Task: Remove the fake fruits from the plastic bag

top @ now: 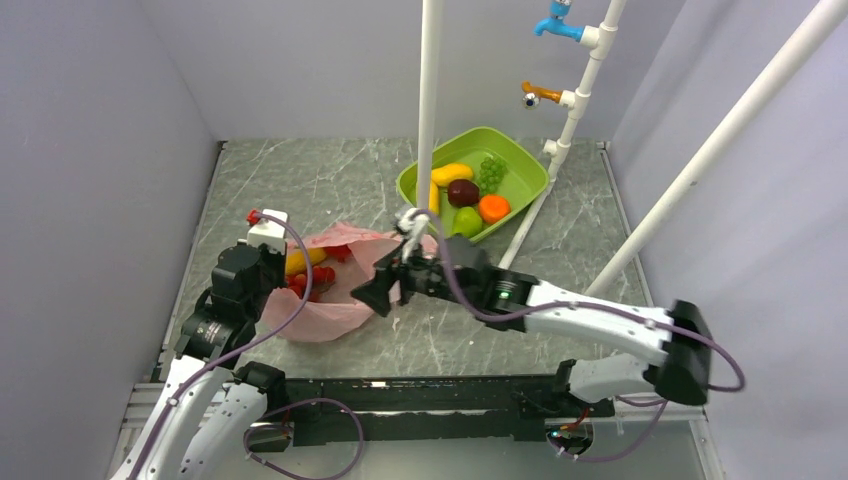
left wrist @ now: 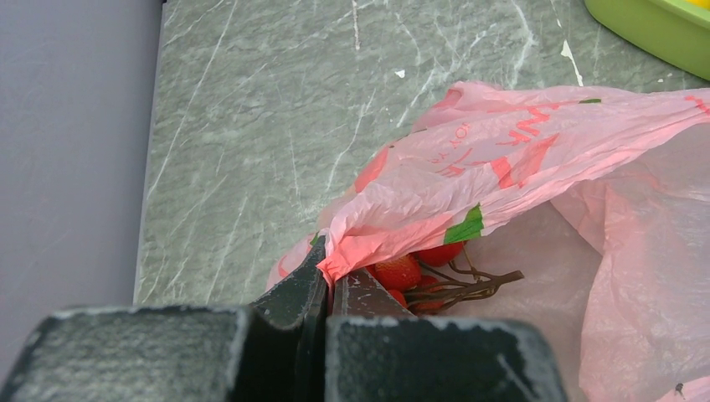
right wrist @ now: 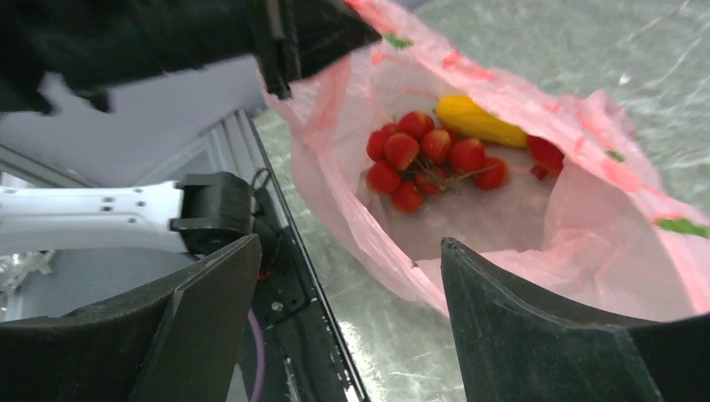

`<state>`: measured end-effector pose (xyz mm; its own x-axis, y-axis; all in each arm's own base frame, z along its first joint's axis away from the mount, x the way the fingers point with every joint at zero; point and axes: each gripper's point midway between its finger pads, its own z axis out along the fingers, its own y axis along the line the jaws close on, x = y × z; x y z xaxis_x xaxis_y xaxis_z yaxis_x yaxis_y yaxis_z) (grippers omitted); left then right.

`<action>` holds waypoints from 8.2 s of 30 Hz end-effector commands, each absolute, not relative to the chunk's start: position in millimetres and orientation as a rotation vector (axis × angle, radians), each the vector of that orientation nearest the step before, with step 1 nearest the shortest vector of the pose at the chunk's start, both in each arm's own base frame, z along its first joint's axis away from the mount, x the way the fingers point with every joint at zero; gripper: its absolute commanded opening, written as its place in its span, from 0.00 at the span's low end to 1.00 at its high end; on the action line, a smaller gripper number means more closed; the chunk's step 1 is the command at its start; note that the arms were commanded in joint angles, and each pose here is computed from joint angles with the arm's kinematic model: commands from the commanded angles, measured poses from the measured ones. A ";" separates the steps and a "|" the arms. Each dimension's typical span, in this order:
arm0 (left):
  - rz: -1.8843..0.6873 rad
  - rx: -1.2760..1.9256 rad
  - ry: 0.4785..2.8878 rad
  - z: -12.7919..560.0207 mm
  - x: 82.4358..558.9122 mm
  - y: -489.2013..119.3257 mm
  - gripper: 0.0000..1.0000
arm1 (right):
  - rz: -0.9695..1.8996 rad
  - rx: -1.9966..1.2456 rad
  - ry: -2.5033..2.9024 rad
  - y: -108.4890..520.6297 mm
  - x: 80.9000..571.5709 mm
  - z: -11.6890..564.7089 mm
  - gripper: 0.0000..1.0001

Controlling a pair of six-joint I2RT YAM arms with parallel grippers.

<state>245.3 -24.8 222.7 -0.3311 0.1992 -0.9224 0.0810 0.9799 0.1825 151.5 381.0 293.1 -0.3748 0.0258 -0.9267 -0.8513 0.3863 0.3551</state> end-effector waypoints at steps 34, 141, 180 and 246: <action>0.084 0.359 1.982 202.3 250.6 -57.0 0.00 | 0.829 -0.764 1.738 509.6 147.4 75.2 0.87; 0.113 0.410 1.917 212.8 242.2 -65.3 0.00 | 0.727 -0.620 1.862 489.2 237.0 159.3 0.45; 0.107 0.420 1.917 212.7 243.0 -67.2 0.00 | 0.707 -0.122 1.457 287.4 231.9 386.6 0.00; 0.108 0.429 1.924 212.0 244.9 -68.9 0.00 | 0.382 0.231 2.026 154.2 388.5 188.7 0.60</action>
